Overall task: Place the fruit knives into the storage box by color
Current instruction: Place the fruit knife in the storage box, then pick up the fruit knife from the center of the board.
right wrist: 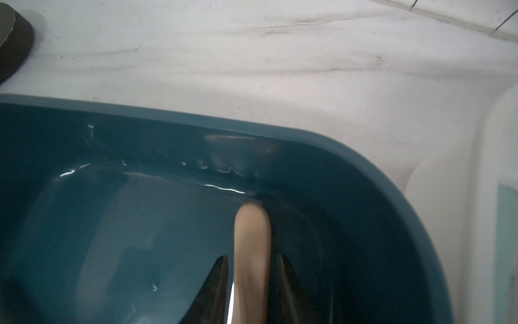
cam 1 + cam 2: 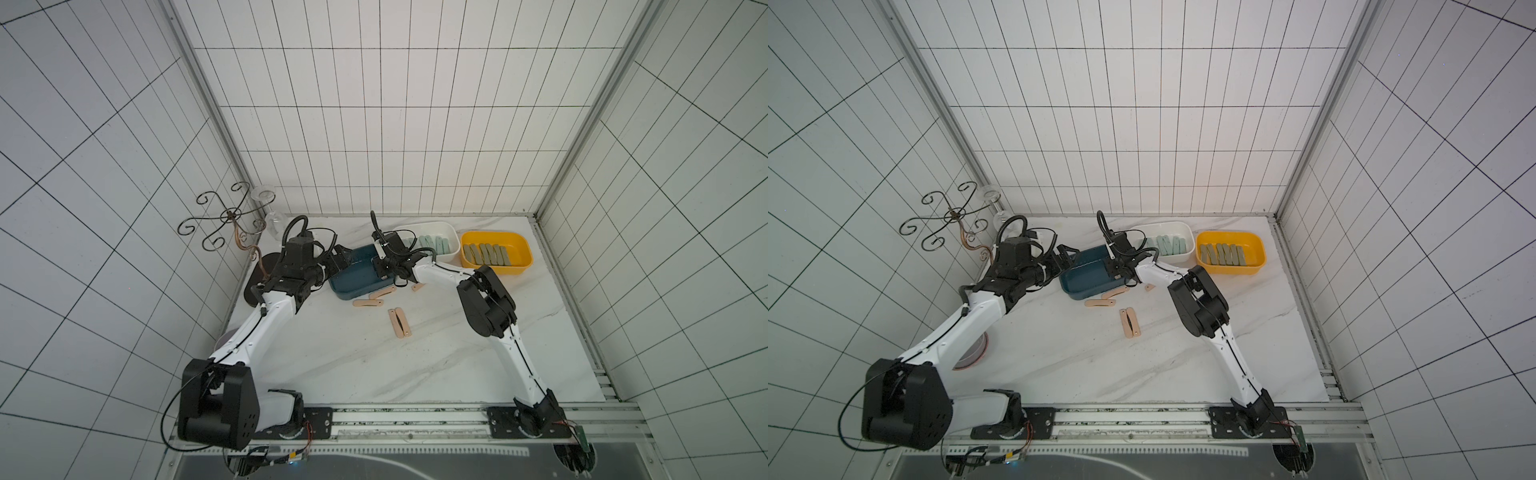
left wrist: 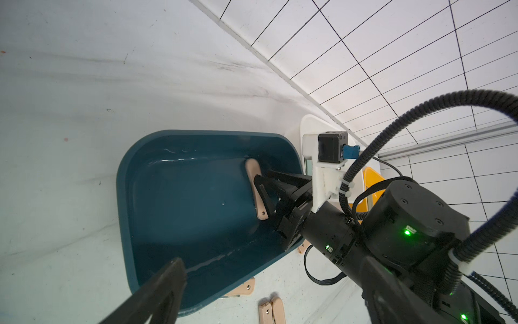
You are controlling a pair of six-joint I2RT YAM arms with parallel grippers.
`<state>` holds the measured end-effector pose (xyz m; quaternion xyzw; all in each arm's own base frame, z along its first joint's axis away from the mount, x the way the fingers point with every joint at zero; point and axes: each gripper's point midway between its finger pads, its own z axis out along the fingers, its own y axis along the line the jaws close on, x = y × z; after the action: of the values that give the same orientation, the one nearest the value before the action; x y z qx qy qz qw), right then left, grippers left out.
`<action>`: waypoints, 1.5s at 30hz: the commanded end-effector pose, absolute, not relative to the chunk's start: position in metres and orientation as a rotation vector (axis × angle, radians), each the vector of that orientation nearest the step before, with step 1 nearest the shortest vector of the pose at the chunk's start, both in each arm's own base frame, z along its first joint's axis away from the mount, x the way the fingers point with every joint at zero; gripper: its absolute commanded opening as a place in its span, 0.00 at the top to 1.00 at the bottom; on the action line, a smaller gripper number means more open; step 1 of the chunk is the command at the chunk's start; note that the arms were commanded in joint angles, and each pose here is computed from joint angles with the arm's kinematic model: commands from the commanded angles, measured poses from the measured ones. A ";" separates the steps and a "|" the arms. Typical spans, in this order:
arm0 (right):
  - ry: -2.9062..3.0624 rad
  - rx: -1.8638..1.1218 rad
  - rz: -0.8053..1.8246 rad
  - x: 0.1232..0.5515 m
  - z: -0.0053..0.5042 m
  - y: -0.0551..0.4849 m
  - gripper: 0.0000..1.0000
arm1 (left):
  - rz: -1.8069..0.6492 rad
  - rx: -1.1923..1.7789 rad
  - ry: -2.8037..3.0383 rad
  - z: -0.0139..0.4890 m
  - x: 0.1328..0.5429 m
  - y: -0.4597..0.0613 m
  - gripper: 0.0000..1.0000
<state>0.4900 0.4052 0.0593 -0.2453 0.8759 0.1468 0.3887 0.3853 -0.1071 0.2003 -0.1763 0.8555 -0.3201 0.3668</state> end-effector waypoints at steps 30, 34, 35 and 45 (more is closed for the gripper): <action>2.260 -0.564 0.577 0.309 0.151 0.300 0.42 | -0.873 -0.318 2.178 0.236 0.328 -0.131 0.03; 2.356 -0.584 0.514 0.287 0.106 0.286 0.41 | -0.881 -0.309 2.180 0.237 0.325 -0.135 0.03; 2.376 -0.591 0.504 0.283 0.097 0.284 0.41 | -0.883 -0.305 2.183 0.237 0.324 -0.136 0.03; 2.462 -0.699 0.403 0.258 0.047 0.298 0.42 | -0.884 -0.303 2.190 0.235 0.323 -0.139 0.03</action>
<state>0.2672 0.3020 0.0679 -0.2543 0.9083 0.1728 0.2837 0.3252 -0.1407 0.2386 -0.1127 0.8522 -0.3501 0.3721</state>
